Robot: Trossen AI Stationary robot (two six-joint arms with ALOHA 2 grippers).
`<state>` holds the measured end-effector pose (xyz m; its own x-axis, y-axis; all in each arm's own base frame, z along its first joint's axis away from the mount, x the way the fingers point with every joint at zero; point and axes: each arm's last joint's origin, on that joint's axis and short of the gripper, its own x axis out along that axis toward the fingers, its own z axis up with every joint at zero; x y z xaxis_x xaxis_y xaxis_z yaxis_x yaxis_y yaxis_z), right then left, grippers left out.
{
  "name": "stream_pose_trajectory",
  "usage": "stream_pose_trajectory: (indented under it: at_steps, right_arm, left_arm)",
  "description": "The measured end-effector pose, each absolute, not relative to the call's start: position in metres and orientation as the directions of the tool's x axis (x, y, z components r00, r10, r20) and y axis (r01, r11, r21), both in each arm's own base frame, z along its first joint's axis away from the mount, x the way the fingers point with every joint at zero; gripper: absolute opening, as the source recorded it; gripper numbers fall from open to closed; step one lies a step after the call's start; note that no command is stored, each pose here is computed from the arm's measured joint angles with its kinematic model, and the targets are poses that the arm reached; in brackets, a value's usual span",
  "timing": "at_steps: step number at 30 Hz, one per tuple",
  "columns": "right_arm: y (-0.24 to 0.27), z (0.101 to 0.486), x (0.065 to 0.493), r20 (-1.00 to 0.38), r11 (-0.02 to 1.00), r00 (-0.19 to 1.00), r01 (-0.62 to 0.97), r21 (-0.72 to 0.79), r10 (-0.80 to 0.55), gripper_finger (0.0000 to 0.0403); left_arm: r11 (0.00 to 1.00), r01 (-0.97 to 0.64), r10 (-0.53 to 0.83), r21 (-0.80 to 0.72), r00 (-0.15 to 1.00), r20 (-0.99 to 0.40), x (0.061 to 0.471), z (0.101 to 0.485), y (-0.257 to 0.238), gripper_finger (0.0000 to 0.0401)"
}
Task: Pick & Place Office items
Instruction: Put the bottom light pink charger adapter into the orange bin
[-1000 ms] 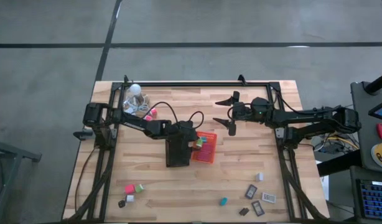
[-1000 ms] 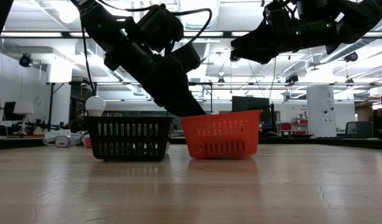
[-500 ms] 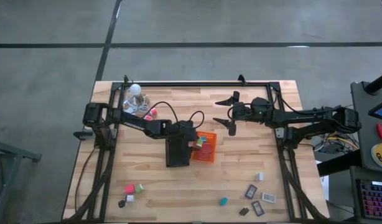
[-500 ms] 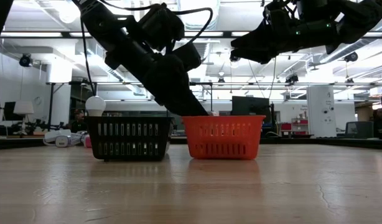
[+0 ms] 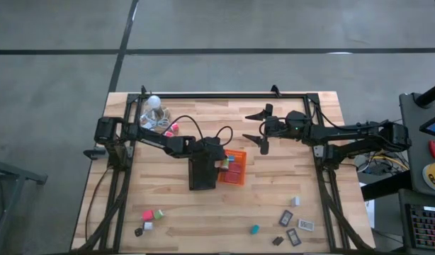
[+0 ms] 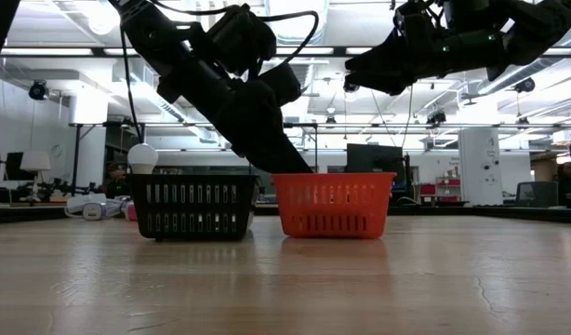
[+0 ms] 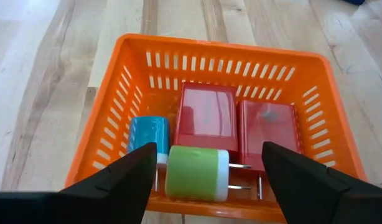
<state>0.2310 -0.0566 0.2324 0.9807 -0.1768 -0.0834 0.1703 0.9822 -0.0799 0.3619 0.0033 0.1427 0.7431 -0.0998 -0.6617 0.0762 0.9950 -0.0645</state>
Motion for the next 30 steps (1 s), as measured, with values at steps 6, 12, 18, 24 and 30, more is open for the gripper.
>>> stream_pose_trajectory:
  at_steps: [6,12,18,24,30]
  right_arm:
    - [-0.057,0.232,0.231,-0.084,0.982,0.981,0.170,-0.080,-0.177,0.0347]
    - [-0.057,0.232,0.231,-0.085,0.982,0.981,0.171,-0.080,-0.177,0.0348]
    - [-0.057,0.232,0.231,-0.086,0.982,0.980,0.171,-0.080,-0.177,0.0341]
    - [-0.057,0.232,0.231,-0.086,0.982,0.980,0.171,-0.080,-0.178,0.0346]
    - [-0.057,0.232,0.231,-0.086,0.982,0.980,0.171,-0.080,-0.178,0.0348]
  left_arm:
    - [0.995,0.078,-0.099,-0.061,0.759,-0.643,0.367,0.150,0.003,0.0295]
    - [0.997,-0.069,0.083,0.045,0.815,-0.574,0.362,0.188,0.008,0.0295]
    - [0.953,-0.293,0.276,0.076,0.736,-0.619,0.330,0.208,0.014,0.0294]
    - [0.790,-0.613,0.459,0.017,0.572,-0.679,0.289,0.209,0.019,0.0294]
    - [0.574,-0.815,0.543,-0.077,0.449,-0.710,0.245,0.197,0.021,0.0294]
